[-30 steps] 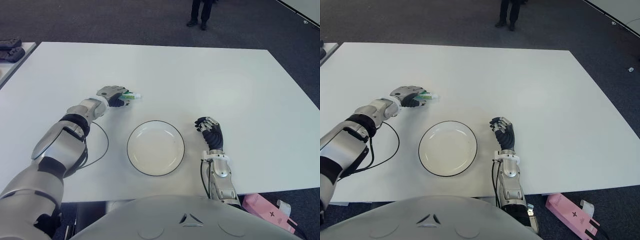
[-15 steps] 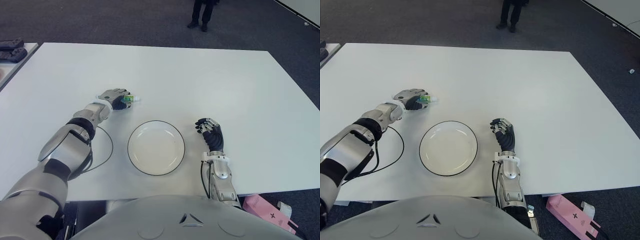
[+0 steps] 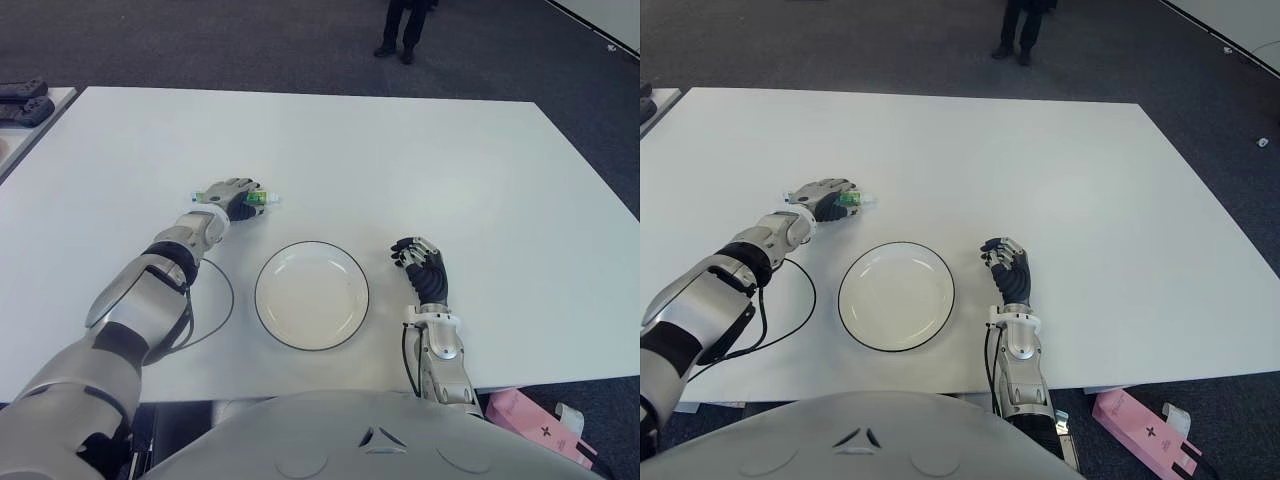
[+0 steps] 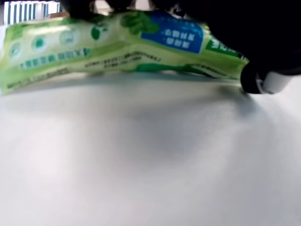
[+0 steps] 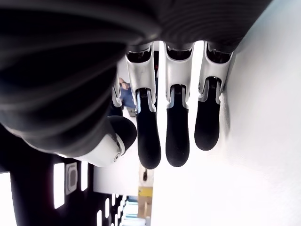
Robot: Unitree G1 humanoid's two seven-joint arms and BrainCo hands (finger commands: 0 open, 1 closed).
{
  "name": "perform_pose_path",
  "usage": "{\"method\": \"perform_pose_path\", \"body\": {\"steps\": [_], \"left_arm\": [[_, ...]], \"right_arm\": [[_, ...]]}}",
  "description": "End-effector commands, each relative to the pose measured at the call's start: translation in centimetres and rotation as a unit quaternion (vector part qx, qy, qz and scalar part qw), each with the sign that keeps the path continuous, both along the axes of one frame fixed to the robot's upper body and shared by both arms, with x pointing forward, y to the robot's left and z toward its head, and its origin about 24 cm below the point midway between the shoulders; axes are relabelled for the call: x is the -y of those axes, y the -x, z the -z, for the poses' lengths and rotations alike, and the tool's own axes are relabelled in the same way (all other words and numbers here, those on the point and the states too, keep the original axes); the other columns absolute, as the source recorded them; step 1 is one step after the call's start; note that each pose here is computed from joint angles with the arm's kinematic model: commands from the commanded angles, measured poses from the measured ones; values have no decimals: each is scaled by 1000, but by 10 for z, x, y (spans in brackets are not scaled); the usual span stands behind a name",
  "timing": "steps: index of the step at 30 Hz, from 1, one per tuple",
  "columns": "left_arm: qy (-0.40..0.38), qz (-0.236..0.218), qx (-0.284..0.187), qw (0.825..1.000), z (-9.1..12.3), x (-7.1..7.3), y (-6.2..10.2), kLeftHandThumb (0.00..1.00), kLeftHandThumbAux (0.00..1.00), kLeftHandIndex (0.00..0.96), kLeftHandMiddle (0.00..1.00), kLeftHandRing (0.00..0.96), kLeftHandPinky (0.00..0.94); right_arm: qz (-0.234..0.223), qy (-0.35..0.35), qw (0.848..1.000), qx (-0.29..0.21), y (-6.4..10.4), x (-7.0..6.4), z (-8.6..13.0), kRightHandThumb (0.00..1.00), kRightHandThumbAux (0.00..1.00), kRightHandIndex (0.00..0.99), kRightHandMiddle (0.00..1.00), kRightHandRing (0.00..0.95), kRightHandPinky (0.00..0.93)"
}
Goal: Put the toothpaste on the table into the plate.
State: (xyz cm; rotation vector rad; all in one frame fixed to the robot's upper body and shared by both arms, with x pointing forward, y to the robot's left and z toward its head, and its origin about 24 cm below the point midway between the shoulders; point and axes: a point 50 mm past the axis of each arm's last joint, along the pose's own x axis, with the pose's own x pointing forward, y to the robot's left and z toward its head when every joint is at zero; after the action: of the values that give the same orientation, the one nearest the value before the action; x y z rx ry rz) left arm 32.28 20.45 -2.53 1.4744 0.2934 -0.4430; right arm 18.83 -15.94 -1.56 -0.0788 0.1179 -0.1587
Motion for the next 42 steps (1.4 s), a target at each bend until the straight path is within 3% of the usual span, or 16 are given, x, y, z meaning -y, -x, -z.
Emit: {"method": "perform_pose_path", "body": {"steps": [1,12,16,19,21,24,27,28,30,33,42], "left_arm": [[-8,-25,-79,997,33,-6,30,462,252,0,0,0,86],[2,-34,-79,996,35,-8,33,477,270,0,0,5,152],[9,-41,-79,996,35,-9,33,525,295,0,22,60,217],[13,-46,-76,996,35,-10,34,594,325,53,112,187,350],[16,-51,-71,996,35,-11,34,645,347,165,202,284,431],[18,-59,-61,996,34,-13,34,687,370,296,290,365,478],[18,-61,-50,997,34,-14,34,733,397,461,516,553,599],[18,-61,-45,997,34,-14,34,738,400,482,549,583,621],[18,-63,-37,997,33,-14,34,735,566,459,667,692,717],[21,-68,-25,997,32,-15,33,736,646,450,763,772,798],[39,-91,-8,995,31,-16,33,730,694,444,857,847,861]], "right_arm": [[0,1,1000,-14,3,0,3,708,729,431,502,492,482],[-4,3,1000,-15,2,1,3,708,729,431,501,495,496],[-6,3,1000,-13,2,1,3,708,729,431,502,497,495],[-7,3,1000,-12,2,2,3,708,729,431,502,496,491],[-7,4,1000,-11,3,2,3,707,729,431,502,495,490],[-6,4,1000,-12,3,2,3,707,729,431,502,494,486],[-4,4,1000,-12,3,3,3,708,729,431,502,494,488],[-3,4,1000,-12,3,3,3,708,729,431,502,494,489],[-3,4,1000,-11,3,3,3,708,729,431,501,495,493],[-3,5,1000,-11,3,3,3,708,729,431,499,493,486],[-3,5,1000,-12,3,3,3,708,729,430,500,490,483]]}}
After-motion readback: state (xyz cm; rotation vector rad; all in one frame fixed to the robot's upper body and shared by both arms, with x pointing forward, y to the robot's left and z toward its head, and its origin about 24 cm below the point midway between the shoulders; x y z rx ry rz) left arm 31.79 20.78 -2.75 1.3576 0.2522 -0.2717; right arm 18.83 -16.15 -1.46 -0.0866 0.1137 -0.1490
